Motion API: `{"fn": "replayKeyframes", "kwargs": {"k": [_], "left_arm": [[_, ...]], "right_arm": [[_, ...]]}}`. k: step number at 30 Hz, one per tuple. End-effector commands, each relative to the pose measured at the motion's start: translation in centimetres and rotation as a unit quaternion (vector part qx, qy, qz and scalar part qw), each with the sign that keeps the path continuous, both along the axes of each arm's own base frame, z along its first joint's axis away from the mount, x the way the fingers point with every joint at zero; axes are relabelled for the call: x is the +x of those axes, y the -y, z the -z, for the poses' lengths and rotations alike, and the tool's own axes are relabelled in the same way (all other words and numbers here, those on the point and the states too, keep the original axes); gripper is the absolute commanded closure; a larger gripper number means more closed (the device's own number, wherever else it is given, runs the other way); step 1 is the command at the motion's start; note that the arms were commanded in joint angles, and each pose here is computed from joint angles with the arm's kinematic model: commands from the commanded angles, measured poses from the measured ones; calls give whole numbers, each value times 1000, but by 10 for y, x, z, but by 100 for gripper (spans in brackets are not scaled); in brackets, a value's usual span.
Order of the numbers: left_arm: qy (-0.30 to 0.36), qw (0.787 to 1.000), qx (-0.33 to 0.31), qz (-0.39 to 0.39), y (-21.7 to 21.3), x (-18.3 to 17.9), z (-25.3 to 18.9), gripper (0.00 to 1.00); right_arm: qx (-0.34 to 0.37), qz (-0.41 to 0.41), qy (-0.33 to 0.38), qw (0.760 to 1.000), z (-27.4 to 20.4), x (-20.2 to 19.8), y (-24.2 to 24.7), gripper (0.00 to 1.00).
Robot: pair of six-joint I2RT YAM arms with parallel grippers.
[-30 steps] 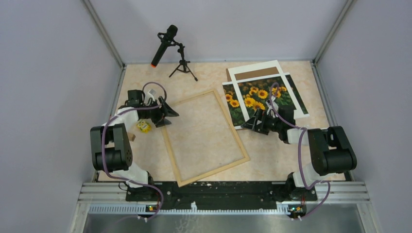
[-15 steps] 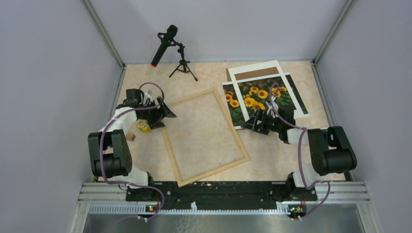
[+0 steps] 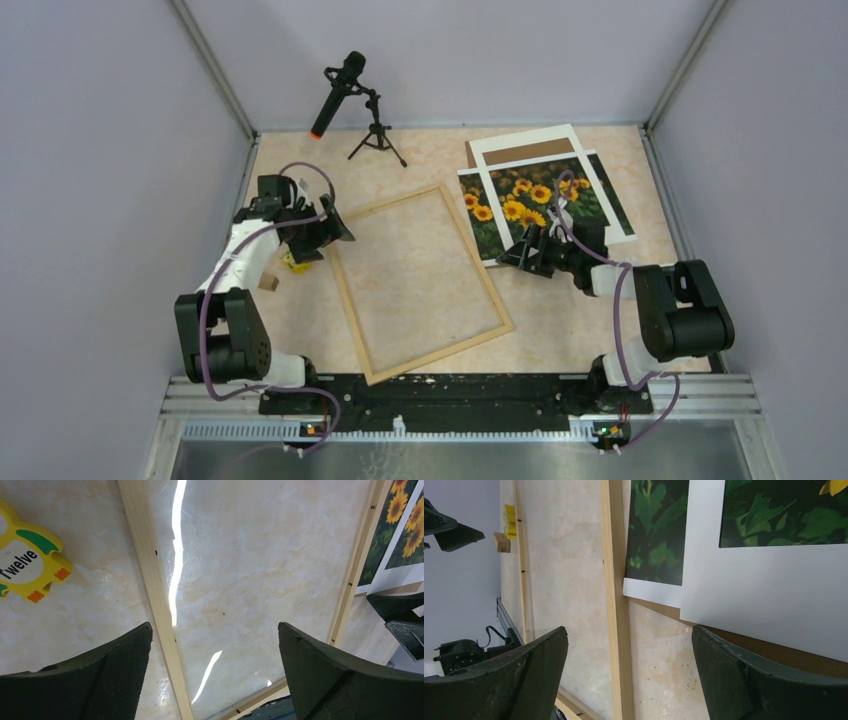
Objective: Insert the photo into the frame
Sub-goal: Place the photo frame item in the photo frame.
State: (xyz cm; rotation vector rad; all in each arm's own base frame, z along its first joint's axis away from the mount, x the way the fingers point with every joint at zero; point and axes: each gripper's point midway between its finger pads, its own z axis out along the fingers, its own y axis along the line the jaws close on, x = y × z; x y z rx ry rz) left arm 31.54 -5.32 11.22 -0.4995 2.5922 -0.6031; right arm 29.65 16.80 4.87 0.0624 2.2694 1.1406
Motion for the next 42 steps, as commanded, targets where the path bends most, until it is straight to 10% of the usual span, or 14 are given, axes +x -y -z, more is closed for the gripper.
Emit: {"fn": "replayKeyframes", "kwargs": {"k": [1,42], "left_arm": [[11,1000,8,16,4,1,-1,2],[-14,997,71,30,42,-10,43,2]], "right_arm": [[-26,4,-22,999,19,-10,5,7],[-34,-8,-33,999,27,-12,-2,6]]}}
